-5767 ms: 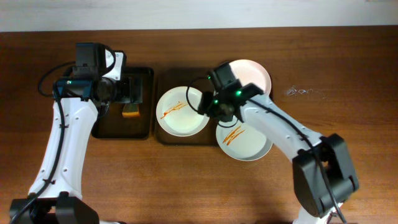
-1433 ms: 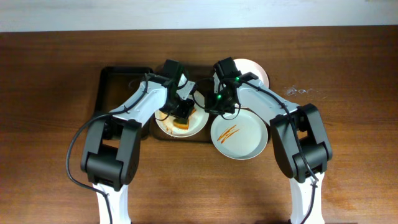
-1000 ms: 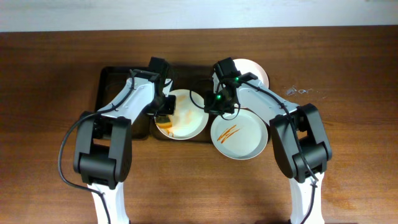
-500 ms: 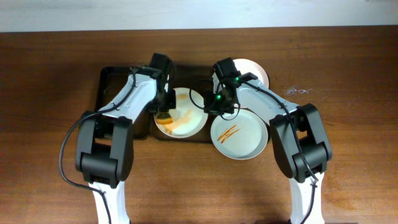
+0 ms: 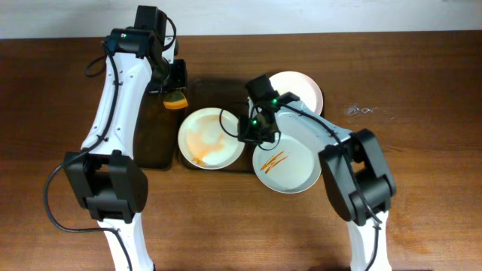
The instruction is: Clean dirty plates on tray and stack at the side
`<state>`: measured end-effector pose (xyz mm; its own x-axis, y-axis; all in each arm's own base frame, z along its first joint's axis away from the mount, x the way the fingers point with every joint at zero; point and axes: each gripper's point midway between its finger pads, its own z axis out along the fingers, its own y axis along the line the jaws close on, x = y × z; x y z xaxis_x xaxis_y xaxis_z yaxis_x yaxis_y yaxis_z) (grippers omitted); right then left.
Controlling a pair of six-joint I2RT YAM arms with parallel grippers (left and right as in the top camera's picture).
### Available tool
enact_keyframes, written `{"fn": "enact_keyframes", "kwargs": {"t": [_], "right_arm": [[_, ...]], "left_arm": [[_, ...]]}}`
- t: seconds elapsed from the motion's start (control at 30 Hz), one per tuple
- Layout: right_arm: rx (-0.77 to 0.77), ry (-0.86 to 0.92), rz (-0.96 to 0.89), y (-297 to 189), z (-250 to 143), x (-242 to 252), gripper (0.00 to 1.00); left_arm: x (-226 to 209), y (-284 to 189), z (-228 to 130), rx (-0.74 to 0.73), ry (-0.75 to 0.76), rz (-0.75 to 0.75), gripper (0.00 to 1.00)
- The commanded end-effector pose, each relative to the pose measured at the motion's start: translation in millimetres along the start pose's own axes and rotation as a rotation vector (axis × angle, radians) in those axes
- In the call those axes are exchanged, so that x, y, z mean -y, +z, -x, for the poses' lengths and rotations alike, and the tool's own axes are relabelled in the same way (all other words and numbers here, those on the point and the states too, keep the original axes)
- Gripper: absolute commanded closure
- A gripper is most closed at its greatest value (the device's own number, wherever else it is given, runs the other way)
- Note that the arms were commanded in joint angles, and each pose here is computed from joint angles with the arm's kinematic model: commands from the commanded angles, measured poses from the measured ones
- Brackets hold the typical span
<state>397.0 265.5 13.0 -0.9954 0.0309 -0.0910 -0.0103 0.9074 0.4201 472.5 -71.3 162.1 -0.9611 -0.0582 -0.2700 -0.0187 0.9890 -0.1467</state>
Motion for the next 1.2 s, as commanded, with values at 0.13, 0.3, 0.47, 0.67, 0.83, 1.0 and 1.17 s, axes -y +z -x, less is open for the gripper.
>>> {"fn": "enact_keyframes", "kwargs": {"t": [0.13, 0.3, 0.47, 0.67, 0.83, 1.0, 1.17], "right_arm": [[0.49, -0.1, -0.368, -165, 49, 16, 0.96], [0.728, -0.199, -0.799, -210, 54, 21, 0.96], [0.953, -0.332, -1.108, -254, 34, -23, 0.96], [1.088, -0.364, -1.23, -279, 18, -54, 0.96], [1.009, -0.415, -1.111, -255, 22, -57, 0.96], [0.446, -0.339, -0.385, -146, 14, -37, 0.96], [0.304, 0.125, -0.082, -220, 43, 110, 0.96]], "left_arm": [[3, -10, 7, 0.04, 0.032, -0.011, 1.0], [5, -10, 15, 0.07, 0.035, -0.015, 1.0], [5, -10, 15, 0.07, 0.035, -0.015, 1.0], [5, -10, 15, 0.07, 0.035, -0.015, 1.0], [5, -10, 15, 0.069, 0.035, -0.015, 1.0], [5, -10, 14, 0.069, 0.035, -0.015, 1.0], [5, -10, 14, 0.066, 0.035, -0.015, 1.0]]}}
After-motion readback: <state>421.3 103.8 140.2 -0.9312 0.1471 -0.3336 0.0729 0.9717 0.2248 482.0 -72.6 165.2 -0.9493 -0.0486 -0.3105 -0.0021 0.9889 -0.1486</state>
